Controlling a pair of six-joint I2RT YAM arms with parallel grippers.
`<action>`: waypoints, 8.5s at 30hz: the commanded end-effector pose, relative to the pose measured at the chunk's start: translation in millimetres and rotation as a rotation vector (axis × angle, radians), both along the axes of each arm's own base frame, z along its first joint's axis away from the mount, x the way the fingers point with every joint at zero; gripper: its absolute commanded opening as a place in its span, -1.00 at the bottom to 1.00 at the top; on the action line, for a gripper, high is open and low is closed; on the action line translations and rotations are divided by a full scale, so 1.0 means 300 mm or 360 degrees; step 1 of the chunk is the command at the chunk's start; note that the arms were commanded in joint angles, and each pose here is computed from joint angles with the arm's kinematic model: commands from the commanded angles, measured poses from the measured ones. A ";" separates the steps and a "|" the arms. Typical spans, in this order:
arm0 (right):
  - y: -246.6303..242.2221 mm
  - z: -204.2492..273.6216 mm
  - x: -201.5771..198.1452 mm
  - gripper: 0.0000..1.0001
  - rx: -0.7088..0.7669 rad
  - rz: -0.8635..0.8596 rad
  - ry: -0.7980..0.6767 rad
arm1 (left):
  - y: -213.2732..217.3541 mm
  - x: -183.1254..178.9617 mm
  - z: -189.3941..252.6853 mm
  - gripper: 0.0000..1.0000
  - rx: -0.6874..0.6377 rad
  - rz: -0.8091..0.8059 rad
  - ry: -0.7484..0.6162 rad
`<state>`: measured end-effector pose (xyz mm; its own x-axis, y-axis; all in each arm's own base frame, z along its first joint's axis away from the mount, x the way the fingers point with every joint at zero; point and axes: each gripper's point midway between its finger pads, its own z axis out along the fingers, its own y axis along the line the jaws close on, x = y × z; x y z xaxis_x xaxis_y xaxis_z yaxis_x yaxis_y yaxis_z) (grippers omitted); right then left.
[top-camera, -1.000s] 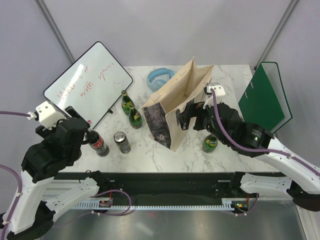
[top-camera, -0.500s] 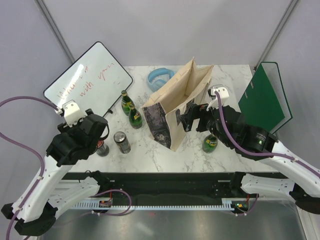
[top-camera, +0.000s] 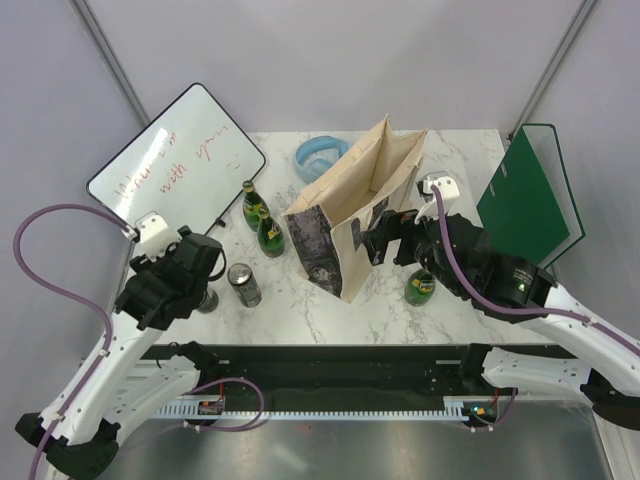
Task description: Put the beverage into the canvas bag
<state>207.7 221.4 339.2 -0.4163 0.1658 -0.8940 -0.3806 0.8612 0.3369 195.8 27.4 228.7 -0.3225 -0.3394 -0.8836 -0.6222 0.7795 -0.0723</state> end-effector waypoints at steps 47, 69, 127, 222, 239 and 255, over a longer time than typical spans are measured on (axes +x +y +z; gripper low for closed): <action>-0.081 0.024 -0.013 0.96 0.0015 -0.0056 -0.0118 | 0.016 0.057 -0.020 -0.95 0.0079 0.0047 -0.0054; -0.058 0.023 0.001 0.96 0.0037 -0.0074 -0.0093 | -0.114 0.200 0.433 -0.95 0.0265 -0.0507 -0.0155; -0.151 -0.021 0.324 0.87 0.0189 -0.0710 0.0070 | -1.155 0.519 1.236 -0.95 -0.0010 -0.1937 -0.1366; -0.152 -0.099 0.339 -1.00 0.0444 -0.0403 0.0070 | -1.538 0.816 0.234 -0.95 0.0089 -0.2001 -0.1140; -0.157 -0.135 0.351 -1.00 0.0435 -0.0440 0.0088 | -1.547 0.795 0.205 0.26 0.0148 -0.2101 -0.1052; -0.186 -0.180 0.356 -0.39 0.0379 -0.0516 0.0123 | -1.445 0.640 0.583 0.66 0.0157 -0.2137 -0.1235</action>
